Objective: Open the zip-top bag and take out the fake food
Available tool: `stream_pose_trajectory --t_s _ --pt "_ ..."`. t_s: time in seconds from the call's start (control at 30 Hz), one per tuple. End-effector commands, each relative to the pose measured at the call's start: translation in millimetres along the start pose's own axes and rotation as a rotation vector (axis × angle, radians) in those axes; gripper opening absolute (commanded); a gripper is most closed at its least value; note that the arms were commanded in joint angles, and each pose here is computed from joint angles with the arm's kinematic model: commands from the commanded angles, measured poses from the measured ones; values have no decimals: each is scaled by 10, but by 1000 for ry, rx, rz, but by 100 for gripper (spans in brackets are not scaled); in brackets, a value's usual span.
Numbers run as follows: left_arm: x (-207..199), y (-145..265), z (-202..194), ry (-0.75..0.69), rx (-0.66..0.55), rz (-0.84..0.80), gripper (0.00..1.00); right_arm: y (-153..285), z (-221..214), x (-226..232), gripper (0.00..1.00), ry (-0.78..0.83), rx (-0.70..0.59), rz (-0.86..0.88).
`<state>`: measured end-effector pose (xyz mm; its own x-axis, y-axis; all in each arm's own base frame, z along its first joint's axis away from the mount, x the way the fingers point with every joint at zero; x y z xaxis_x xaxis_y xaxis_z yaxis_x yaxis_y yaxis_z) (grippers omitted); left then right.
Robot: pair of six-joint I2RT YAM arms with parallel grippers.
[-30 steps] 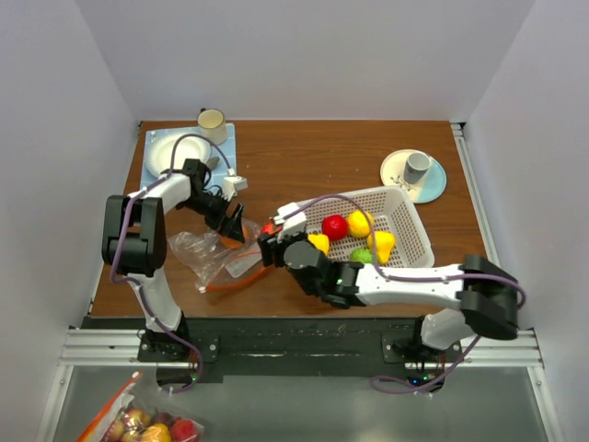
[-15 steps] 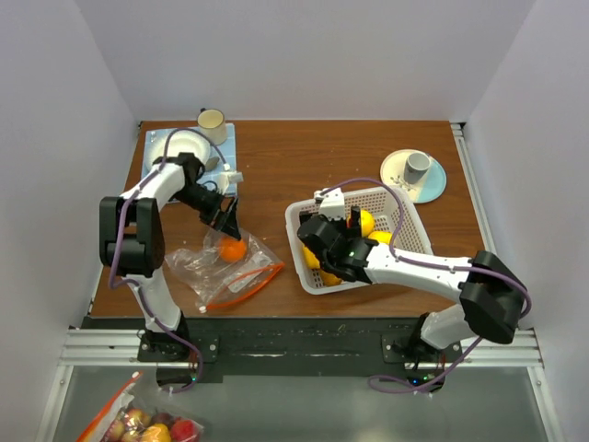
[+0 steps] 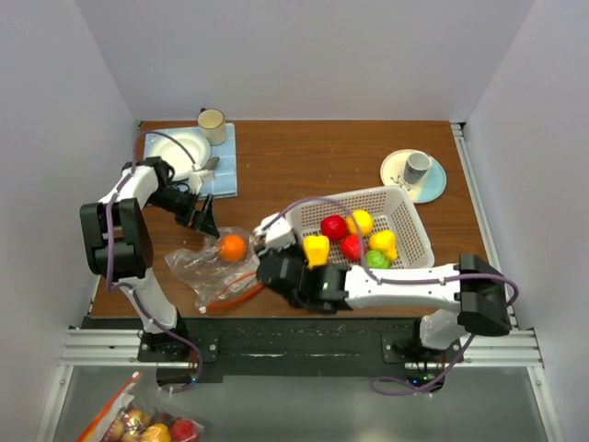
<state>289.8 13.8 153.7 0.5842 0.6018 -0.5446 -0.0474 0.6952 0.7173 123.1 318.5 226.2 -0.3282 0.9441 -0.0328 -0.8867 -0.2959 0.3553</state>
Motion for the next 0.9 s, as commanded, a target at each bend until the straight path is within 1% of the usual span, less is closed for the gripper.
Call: stream_pose_trajectory --t_s 0.0,0.03,0.1,0.27,0.37,0.4,0.47,0.5,0.57,0.7,0.77,0.83,0.87 --pt "-55 18 58 -51 -47 -8 100 219 -229 417 18 26 -11 179" --pt "-44 17 65 -58 -51 -2 100 236 -341 484 0 18 10 212" --pt "-46 32 95 -62 -60 -4 100 164 -504 584 0 25 43 229" --pt "-44 70 175 -77 -91 19 100 79 -611 834 0 -25 45 343" --pt "-34 18 221 -92 -95 49 100 -29 -710 964 0 -14 49 344" --pt "-35 -20 188 -74 -72 71 100 -50 -712 1009 0 -19 46 350" --pt "-29 -84 227 -116 -73 124 100 -118 -785 1072 0 -10 51 360" --pt "-22 -122 167 -91 -53 153 100 -120 -775 1117 0 -16 56 381" --pt "-6 -138 215 -127 -76 211 100 -178 -814 1148 0 -12 64 381" --pt "38 -163 222 -123 -67 306 100 -312 -834 1189 0 -23 76 375" --pt "51 -180 239 -137 -70 325 100 -432 -864 1158 0 -32 86 354" --pt "58 -208 229 -136 -56 329 100 -580 -836 1090 4 -59 98 341" --pt "59 -228 223 -140 -49 327 100 -632 -817 1068 8 -77 98 340"
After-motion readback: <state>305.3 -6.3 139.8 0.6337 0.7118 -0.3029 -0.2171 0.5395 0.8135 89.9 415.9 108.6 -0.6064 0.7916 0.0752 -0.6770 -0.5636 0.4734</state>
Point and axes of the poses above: each gripper's point midway between its finger pads, its own y axis back along the fingers, its own x axis along the line the jaws close on, z = x × y, the point moved 10 cm from there along y, back along the fingers, and after that the axes turned 7 degrees about -y, right-handed, at the moved point
